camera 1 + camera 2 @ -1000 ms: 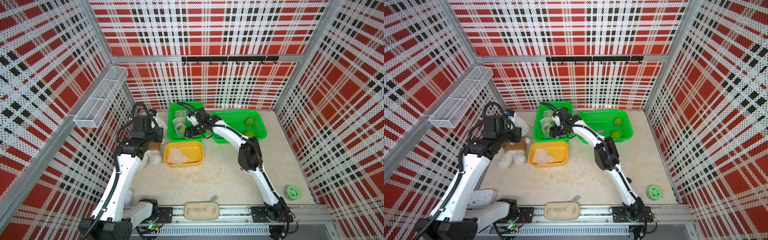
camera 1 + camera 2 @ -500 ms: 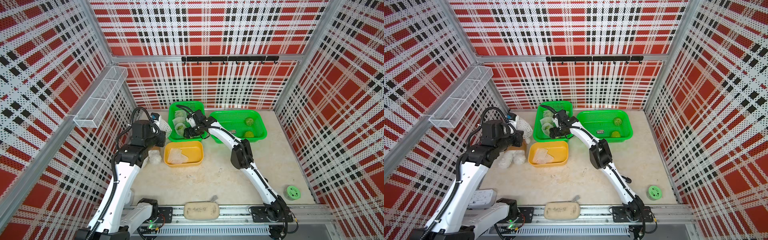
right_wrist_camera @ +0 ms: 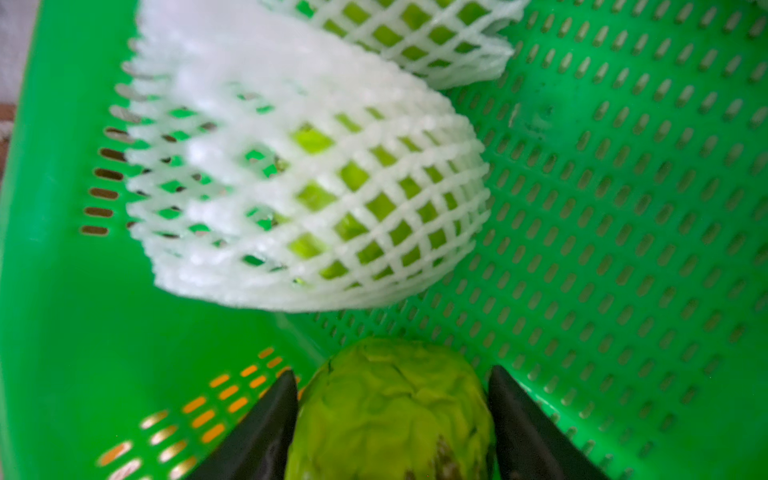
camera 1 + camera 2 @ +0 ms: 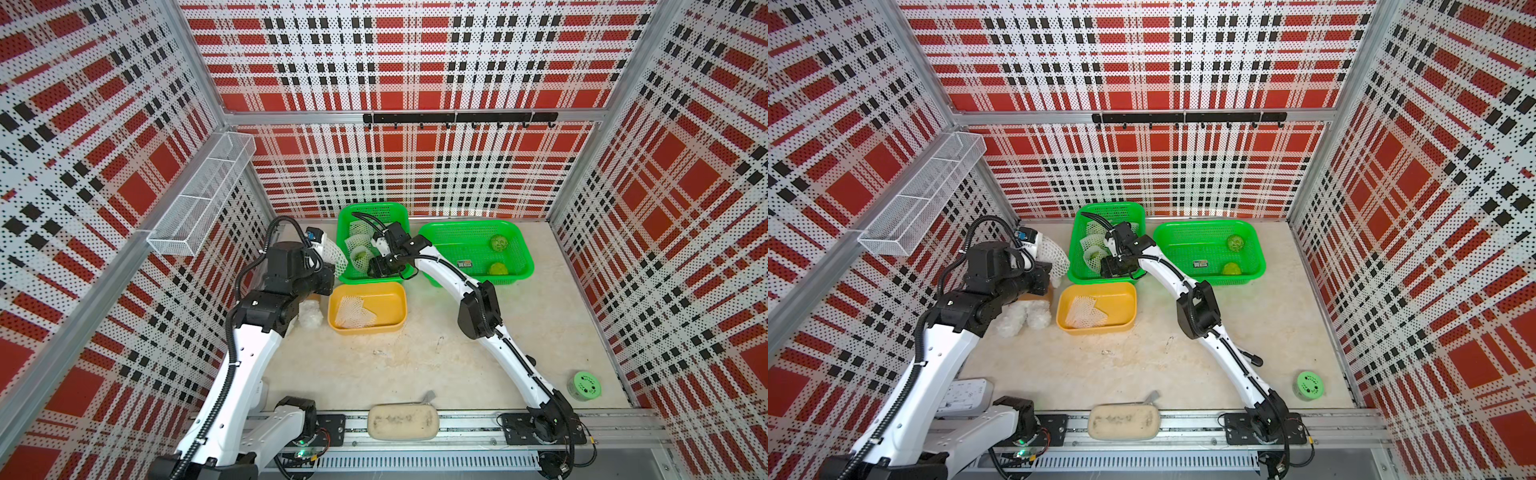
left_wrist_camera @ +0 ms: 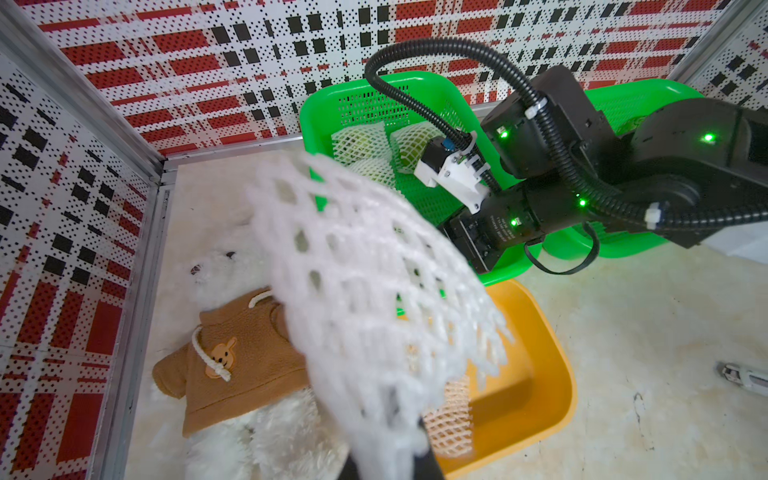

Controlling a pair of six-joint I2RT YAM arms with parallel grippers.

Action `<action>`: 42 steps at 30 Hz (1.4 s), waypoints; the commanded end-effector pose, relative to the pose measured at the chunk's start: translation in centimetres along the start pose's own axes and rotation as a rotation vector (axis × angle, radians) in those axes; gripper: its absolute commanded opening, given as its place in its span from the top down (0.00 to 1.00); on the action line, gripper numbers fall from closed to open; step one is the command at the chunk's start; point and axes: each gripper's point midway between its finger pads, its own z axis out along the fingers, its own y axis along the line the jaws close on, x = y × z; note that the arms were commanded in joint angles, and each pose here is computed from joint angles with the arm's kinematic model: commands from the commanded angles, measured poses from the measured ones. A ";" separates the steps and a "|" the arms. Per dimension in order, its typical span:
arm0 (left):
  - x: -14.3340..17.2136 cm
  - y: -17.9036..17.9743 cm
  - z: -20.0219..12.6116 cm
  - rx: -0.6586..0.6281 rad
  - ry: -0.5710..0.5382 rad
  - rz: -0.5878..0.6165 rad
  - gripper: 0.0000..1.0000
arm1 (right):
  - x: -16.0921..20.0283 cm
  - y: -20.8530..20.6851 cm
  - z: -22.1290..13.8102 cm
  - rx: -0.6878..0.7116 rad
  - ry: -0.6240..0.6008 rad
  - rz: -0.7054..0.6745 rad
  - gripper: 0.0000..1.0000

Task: Sleeve custard apples in foam nets
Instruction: Pick up the custard apple from the basket, then place the custard apple at the center of the board.

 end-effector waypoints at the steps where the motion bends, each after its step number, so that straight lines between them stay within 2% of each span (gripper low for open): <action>1: -0.7 -0.5 -0.4 0.024 -0.038 -0.016 1.00 | -0.5 1.1 -1.1 -0.012 -0.011 -0.026 0.41; 4: -0.7 -0.6 -0.4 0.029 -0.039 -0.018 1.00 | -2.1 1.6 -3.4 0.005 -0.062 -0.055 0.49; 9: -0.8 -0.7 -0.5 0.031 -0.048 -0.021 1.00 | -4.6 2.4 -7.3 0.014 -0.143 -0.092 0.57; 15: -1.0 -1.1 -0.4 0.045 -0.054 -0.022 1.00 | -5.9 3.1 -11.2 0.030 -0.186 -0.127 0.61; 21: -1.6 -3.8 -0.6 0.177 -0.070 0.008 1.00 | -5.3 3.6 -17.0 0.101 -0.218 -0.198 0.62; 24: -1.7 -5.8 -0.7 0.250 -0.070 0.030 1.00 | -3.1 3.4 -20.0 0.139 -0.231 -0.216 0.62; 30: -1.3 -11.1 -0.8 0.398 -0.089 0.081 1.00 | 6.1 0.9 -22.8 0.202 -0.227 -0.190 0.61; 36: 0.4 -18.0 -0.6 0.562 -0.105 0.155 1.00 | 15.4 -1.4 -20.8 0.166 -0.237 -0.149 0.60; 39: 2.0 -21.1 -0.9 0.662 -0.118 0.186 1.00 | 18.1 -1.9 -19.7 0.134 -0.285 -0.146 0.59; 42: 3.2 -22.5 -1.0 0.721 -0.144 0.167 1.00 | 20.0 -2.2 -19.0 0.104 -0.326 -0.145 0.56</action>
